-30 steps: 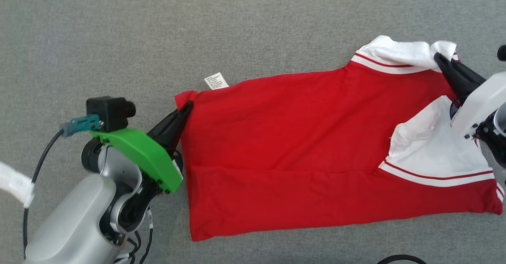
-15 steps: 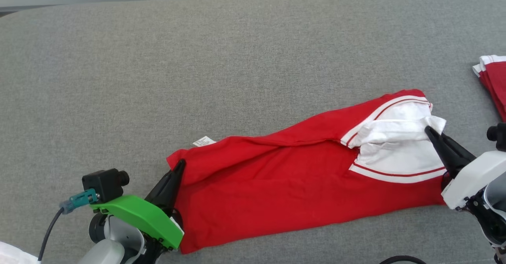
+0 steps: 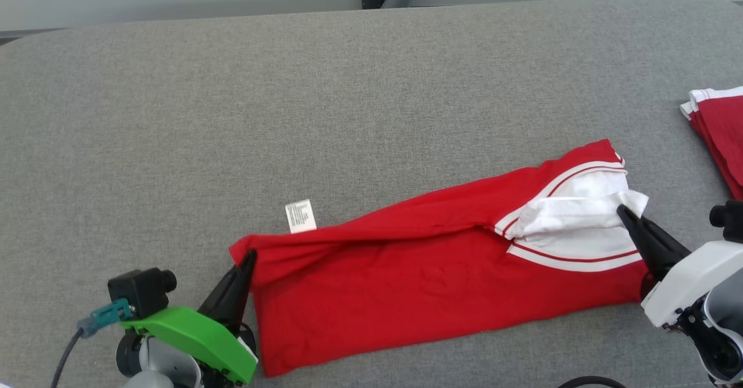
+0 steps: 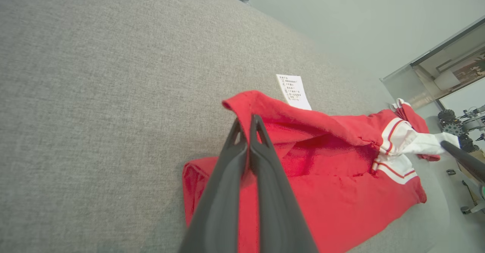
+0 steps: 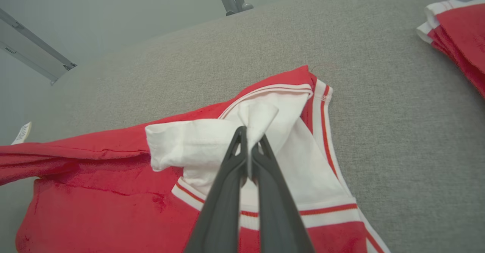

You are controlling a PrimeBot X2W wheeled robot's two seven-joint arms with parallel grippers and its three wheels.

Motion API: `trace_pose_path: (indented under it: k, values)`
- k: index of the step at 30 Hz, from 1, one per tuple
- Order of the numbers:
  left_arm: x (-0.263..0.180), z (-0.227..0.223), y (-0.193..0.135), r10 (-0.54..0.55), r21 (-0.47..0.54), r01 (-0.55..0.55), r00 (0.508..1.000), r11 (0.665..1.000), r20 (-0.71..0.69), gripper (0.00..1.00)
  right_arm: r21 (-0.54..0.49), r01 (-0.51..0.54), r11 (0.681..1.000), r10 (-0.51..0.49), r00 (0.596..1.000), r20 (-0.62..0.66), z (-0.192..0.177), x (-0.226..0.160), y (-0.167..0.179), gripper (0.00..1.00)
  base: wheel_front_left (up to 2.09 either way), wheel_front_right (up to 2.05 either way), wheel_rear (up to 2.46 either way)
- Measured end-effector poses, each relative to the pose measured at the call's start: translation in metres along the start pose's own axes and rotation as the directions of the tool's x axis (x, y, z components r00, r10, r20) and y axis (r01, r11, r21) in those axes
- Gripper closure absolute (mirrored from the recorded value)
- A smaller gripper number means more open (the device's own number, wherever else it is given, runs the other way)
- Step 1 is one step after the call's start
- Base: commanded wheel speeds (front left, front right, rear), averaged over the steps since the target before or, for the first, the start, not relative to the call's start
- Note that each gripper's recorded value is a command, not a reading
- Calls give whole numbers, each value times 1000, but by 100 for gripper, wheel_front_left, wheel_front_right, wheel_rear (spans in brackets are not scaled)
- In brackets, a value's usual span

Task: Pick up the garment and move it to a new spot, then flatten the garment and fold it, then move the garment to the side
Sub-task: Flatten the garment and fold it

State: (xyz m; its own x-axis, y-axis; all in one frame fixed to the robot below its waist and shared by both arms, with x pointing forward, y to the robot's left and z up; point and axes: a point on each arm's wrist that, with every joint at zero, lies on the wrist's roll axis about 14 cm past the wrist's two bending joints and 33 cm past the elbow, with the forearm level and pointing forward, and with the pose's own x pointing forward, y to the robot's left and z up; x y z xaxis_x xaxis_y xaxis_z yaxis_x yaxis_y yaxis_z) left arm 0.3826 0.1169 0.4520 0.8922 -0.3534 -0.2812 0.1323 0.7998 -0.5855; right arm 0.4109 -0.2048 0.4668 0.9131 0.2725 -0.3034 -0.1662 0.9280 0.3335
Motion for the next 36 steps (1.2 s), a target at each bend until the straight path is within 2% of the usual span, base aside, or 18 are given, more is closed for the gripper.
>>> trace_pose_path:
  k: [4,5,6,7,8,9,14,18,21,23,26,33,36]
  values:
    - [-8,-32,8,20,13,-18,996,1000,-91,100,-27,9,1000,-11,997,-75,-21,-4,-2,100,0,0,0]
    - [-8,-38,8,18,11,-16,994,1000,-108,78,-43,14,999,-18,995,-93,-25,-5,-5,75,0,0,0]
    - [-9,-43,8,13,28,-9,992,1000,-124,56,-62,20,998,-27,994,-104,-27,-5,-8,29,0,0,0]
    - [-10,-48,8,14,45,-8,991,999,-136,9,-81,31,996,-40,994,-106,-28,-6,-13,0,0,0,0]
    - [-12,-55,11,21,48,-14,987,999,-157,0,-104,43,994,-55,992,-115,-29,-6,-18,0,0,0,0]
    - [-18,-69,15,37,67,-24,979,997,-199,0,-146,62,987,-80,989,-123,-28,-8,-27,0,0,0,0]
    - [-27,-72,30,111,92,-96,977,991,-180,0,-137,102,985,-111,992,-61,-5,-11,-38,0,0,0,0]
    - [-37,-38,67,270,177,-265,963,948,-5,0,-138,136,981,-139,990,-8,24,-14,-46,0,0,0,0]
    - [-38,-8,77,324,219,-343,939,914,118,0,-155,151,976,-158,987,-33,25,-9,-50,0,0,0,0]
    - [-39,12,75,324,249,-371,922,895,210,0,-146,153,977,-165,984,-68,18,0,-50,0,0,0,0]
    - [-40,23,69,321,232,-390,903,891,285,0,-120,155,981,-171,975,-140,-2,14,-49,0,0,0,0]
    - [-45,20,66,312,206,-391,890,897,332,0,-113,170,979,-197,933,-301,-50,37,-55,0,0,0,0]
    - [-45,12,65,287,216,-364,903,906,318,0,-91,165,982,-187,909,-373,-68,42,-55,0,0,0,0]
